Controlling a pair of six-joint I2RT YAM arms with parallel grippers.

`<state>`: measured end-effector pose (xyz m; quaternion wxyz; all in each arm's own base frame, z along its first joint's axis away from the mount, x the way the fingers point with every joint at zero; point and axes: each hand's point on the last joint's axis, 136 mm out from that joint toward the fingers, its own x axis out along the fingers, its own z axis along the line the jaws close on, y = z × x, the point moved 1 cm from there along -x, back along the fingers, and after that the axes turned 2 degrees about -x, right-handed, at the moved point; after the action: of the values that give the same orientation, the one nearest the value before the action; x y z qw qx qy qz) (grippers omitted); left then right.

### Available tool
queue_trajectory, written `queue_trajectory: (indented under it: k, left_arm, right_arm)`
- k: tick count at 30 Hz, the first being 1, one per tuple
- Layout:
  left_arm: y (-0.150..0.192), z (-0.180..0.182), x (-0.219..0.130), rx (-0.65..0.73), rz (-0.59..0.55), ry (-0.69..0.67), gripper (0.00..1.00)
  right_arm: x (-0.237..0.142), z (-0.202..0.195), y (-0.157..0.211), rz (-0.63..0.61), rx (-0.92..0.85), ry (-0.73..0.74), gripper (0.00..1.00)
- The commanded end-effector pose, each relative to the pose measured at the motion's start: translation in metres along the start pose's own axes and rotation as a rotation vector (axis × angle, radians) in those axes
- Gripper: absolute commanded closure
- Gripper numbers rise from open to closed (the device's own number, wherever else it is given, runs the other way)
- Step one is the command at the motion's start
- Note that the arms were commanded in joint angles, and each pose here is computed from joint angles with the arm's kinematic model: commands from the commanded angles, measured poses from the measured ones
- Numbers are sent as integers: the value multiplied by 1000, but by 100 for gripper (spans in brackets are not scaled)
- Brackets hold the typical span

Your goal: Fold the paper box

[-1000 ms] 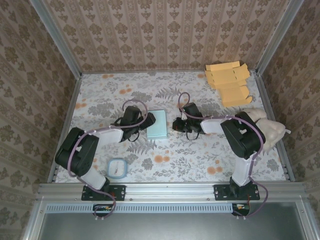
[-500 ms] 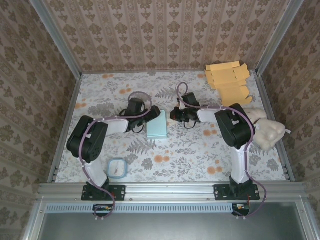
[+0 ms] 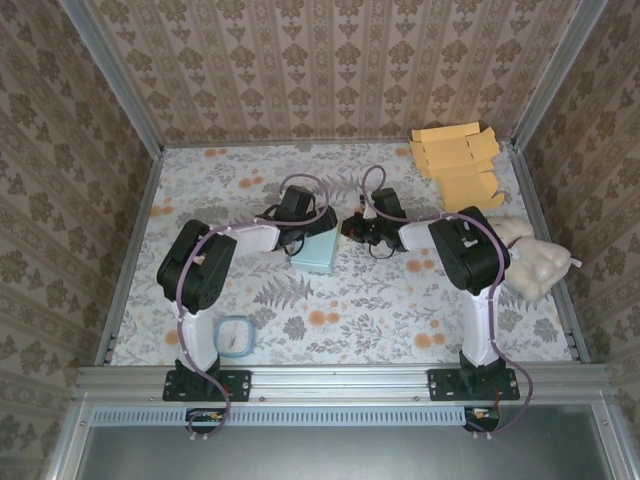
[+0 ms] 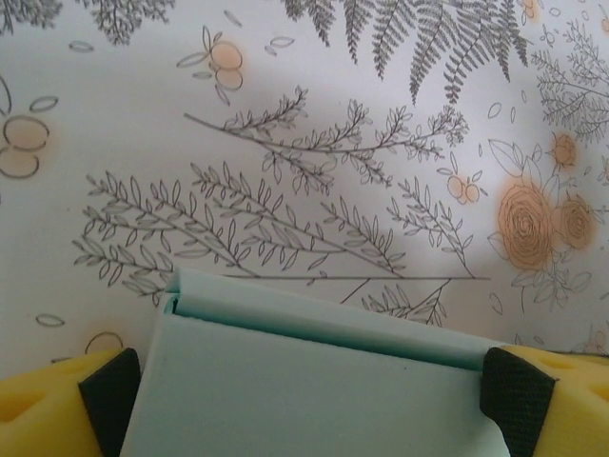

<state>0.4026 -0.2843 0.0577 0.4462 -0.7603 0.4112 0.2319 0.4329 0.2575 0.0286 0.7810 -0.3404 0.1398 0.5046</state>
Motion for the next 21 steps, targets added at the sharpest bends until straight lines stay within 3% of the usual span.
queue_trajectory:
  k: [1,7,11,16,21]
  left_arm:
    - [24,-76,-9,84,80,220,5]
    - [-23,-39,-38,87,-63,56,5]
    - [-37,-7,-65,29,-120,-36,5]
    - [-11,27,-105,-54,-118,-129,4]
    - [36,45,-133,-163,-91,-163,3]
  right_arm:
    - [4,-10,43,43,14,25,100]
    - [-30,-30,64,-68,60,99,100]
    - [-59,-46,68,-168,29,193,92]
    - [-87,-46,56,-225,-123,311,76]
    - [-91,-30,37,-212,-239,339,69]
